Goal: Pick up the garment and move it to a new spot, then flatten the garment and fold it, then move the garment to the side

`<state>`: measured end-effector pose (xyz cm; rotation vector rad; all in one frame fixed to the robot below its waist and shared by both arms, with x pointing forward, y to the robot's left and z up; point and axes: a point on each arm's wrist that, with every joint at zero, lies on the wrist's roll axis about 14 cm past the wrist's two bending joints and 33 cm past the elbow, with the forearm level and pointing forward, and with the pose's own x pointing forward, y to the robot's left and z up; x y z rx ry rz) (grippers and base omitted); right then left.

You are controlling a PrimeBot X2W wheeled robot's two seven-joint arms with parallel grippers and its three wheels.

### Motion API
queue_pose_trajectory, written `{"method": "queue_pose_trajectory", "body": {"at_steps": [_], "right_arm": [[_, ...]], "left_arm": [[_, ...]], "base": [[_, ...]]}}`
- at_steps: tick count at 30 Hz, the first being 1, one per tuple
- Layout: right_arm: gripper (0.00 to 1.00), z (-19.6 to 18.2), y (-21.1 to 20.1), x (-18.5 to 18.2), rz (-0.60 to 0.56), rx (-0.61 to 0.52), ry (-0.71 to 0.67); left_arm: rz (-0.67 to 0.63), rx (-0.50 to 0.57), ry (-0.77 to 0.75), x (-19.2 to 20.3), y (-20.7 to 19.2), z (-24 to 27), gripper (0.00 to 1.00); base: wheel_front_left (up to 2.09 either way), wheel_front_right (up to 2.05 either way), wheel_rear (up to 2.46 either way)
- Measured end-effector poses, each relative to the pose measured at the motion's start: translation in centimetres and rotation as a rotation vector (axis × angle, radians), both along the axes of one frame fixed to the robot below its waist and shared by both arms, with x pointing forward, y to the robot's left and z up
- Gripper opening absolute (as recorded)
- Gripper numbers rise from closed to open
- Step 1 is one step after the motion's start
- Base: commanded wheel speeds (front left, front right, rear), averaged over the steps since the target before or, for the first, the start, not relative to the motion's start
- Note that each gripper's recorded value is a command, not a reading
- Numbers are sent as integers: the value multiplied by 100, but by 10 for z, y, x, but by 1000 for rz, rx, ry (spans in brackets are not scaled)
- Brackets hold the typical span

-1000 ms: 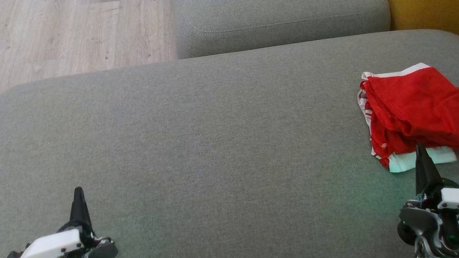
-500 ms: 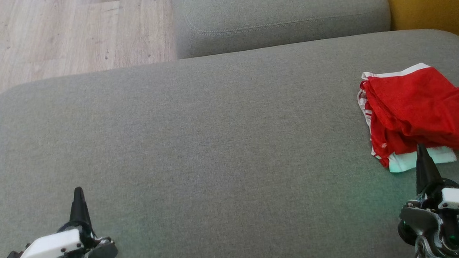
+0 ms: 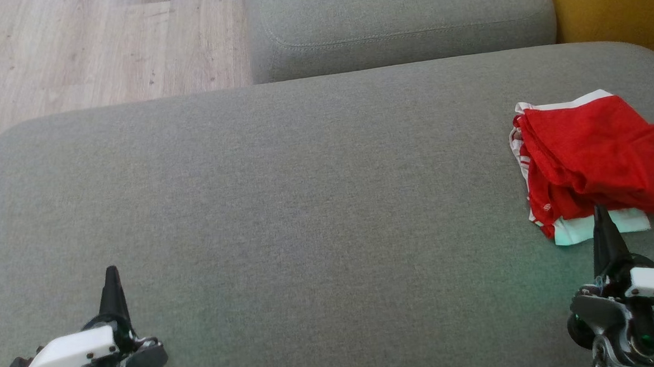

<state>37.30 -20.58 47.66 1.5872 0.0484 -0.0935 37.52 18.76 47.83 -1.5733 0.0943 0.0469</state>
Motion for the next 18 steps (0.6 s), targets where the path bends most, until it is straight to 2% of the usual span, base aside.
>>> {"method": "queue_pose_trajectory", "body": {"at_steps": [18], "right_arm": [[0,0,-1,0,-4,0,0]], "left_arm": [[1,0,0,0,0,0,0]], "base": [[0,0,0]]}}
